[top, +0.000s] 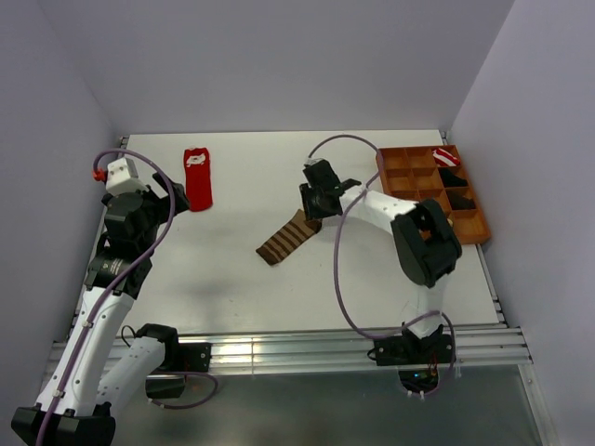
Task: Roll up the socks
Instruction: Move the sock to the center of the board.
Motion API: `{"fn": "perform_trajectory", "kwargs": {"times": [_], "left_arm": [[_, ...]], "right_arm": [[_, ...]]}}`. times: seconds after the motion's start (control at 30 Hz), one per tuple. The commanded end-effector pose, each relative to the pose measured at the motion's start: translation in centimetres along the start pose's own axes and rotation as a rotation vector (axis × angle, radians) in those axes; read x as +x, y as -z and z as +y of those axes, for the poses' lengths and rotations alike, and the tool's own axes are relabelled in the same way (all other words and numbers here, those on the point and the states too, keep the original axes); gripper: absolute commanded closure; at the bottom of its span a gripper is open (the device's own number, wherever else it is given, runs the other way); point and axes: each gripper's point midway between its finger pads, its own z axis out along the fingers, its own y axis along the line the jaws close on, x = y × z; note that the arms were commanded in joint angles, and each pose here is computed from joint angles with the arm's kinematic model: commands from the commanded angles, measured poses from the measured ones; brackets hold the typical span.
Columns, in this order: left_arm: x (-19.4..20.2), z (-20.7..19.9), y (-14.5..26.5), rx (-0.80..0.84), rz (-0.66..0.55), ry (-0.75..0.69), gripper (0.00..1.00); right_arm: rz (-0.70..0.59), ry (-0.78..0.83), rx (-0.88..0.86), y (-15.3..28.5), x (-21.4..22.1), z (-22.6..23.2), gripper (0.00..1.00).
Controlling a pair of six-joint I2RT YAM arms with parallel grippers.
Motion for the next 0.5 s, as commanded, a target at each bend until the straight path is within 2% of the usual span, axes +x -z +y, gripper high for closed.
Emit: {"fn": "perform_trajectory", "kwargs": {"times": [0.0,0.17,0.3,0.47], "left_arm": [[-0.6,-0.6,-0.2,0.024,-0.019,0.019,0.03],[-0.5,-0.5,-0.3,0.019,-0.013,0.023,0.02],[-0.3,-0.4,-0.4,0.011,-0.007,0.021,0.02],[-0.4,-0.3,-0.4,0.006,-0.013,0.021,0.02]], "right_arm": [[-0.252,0.105,-0.073,6.6,-4.1,3.3,0.49],[-0.319,0.305,-0.149,10.1,-0.9,8.1,0.40],[-0.307,0.467,-0.181,9.8,2.9,11.7,0.39],[-0.292,0.579,-0.135,8.3,5.6,14.7,0.39]]}}
